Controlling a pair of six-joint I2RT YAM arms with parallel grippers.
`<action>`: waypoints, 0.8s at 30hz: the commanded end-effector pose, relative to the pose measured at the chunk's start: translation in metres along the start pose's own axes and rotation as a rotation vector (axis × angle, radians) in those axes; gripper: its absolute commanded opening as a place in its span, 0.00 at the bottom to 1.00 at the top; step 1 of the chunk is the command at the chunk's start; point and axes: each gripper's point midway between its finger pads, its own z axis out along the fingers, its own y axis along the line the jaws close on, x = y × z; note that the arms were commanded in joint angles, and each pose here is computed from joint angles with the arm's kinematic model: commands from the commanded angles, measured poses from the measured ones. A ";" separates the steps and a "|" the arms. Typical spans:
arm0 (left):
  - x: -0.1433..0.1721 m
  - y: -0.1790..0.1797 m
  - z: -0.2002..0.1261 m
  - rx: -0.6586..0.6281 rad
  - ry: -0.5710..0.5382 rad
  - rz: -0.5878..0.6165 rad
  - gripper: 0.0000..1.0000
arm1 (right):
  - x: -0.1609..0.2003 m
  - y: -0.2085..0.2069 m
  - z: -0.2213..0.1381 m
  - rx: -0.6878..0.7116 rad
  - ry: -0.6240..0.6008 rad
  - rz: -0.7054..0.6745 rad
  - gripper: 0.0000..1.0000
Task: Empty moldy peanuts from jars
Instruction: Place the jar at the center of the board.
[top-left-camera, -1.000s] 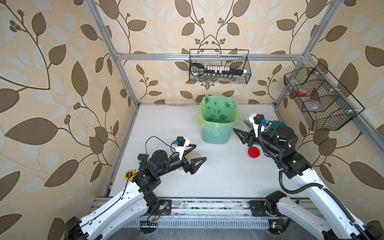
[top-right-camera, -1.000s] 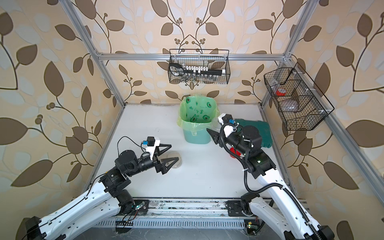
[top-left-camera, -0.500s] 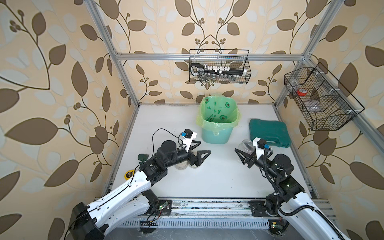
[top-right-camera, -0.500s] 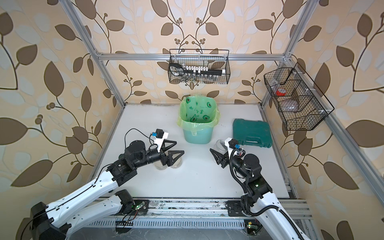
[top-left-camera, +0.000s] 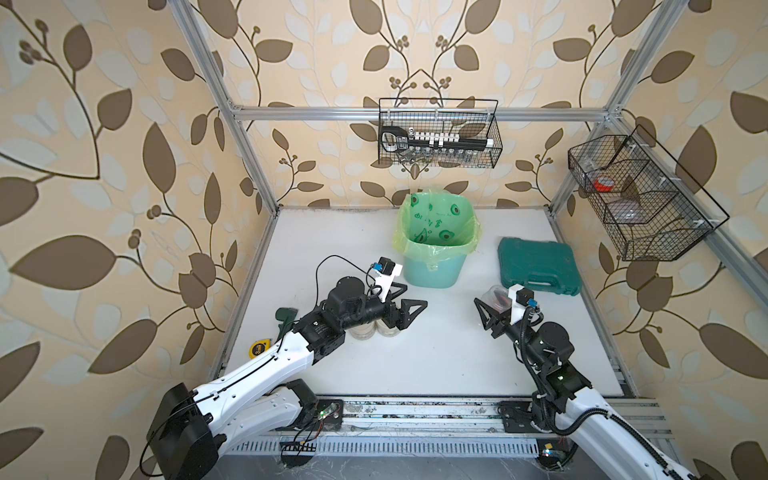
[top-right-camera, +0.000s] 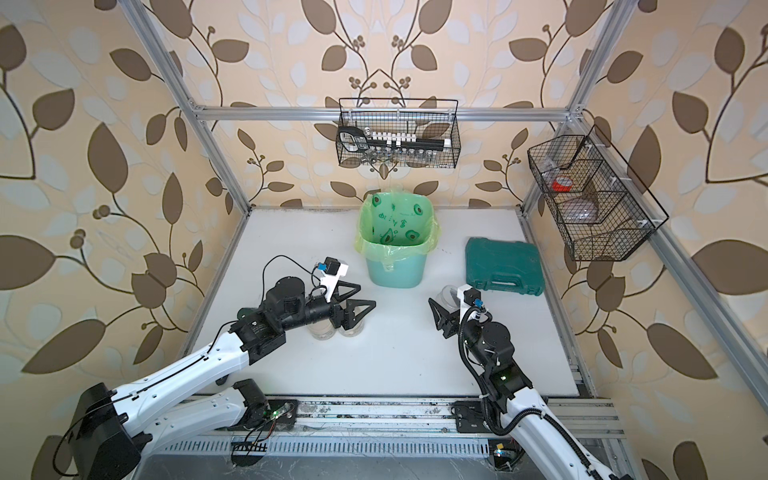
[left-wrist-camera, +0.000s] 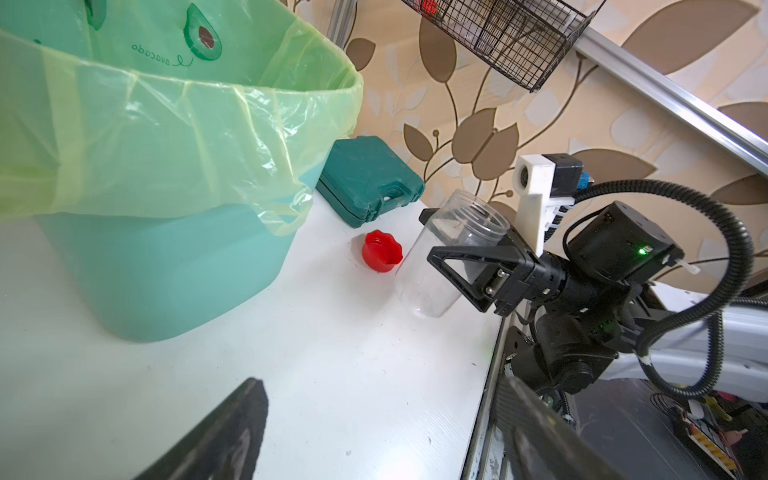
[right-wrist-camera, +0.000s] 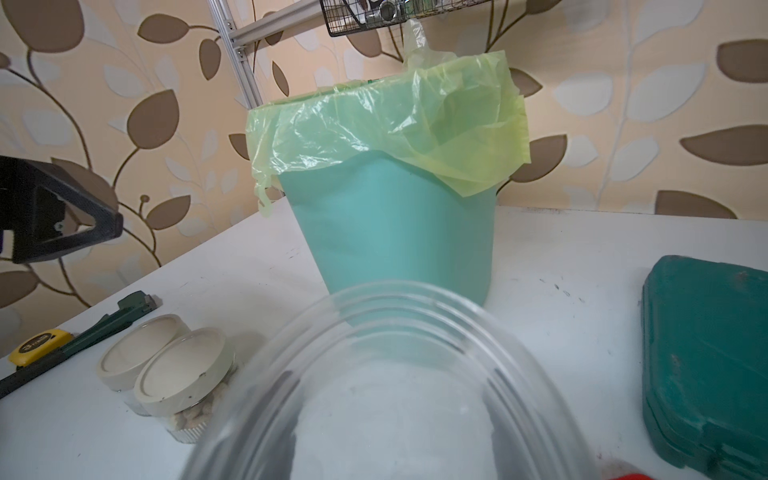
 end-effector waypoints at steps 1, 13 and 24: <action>-0.027 -0.024 -0.002 0.081 -0.071 0.029 0.88 | -0.008 -0.014 0.001 0.071 -0.082 0.000 0.00; -0.012 -0.014 -0.007 0.054 -0.090 0.040 0.88 | -0.002 -0.013 0.027 0.187 -0.037 0.004 0.00; -0.007 -0.003 -0.016 -0.015 -0.110 0.046 0.89 | 0.019 -0.010 0.030 0.247 -0.020 -0.007 0.00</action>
